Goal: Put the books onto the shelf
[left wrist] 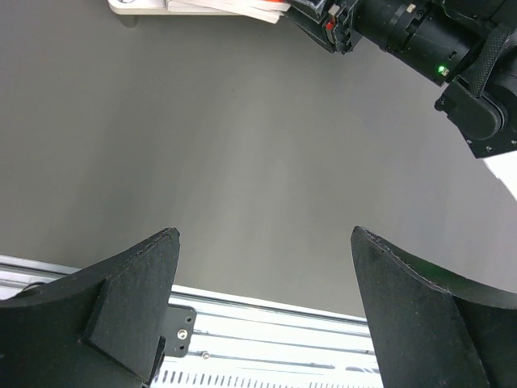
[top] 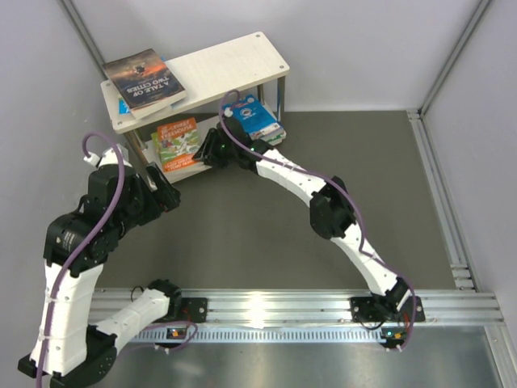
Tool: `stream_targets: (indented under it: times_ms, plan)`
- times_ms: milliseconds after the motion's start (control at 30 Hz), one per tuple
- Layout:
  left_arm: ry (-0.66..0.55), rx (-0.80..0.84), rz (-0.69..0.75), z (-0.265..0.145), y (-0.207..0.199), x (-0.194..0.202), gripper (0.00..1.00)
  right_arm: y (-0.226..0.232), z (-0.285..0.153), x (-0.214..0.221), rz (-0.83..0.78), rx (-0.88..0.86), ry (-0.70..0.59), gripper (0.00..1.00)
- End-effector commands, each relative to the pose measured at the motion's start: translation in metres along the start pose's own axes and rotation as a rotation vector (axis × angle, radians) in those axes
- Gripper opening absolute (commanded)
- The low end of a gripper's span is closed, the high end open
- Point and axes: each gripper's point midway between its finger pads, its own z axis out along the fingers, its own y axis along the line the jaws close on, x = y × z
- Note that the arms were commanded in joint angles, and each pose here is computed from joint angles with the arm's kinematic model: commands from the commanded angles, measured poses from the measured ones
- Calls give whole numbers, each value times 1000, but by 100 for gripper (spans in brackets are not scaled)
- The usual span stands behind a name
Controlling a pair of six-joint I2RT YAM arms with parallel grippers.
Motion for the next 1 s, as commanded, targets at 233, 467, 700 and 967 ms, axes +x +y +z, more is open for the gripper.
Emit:
stream_targets:
  times_ms: [233, 467, 700, 967]
  plan:
    - [4, -22, 15, -2, 4, 0, 92, 50, -40, -27, -153, -139, -132, 63]
    - [-15, -31, -9, 2, 4, -3, 92, 48, -129, -41, -212, -54, -201, 71]
    - [-75, -56, -9, 32, 9, -2, 91, 15, -202, -14, -334, 48, -142, 85]
    - [-184, -70, 143, 97, 14, 3, 85, 16, -317, -2, -517, 32, -211, 89]
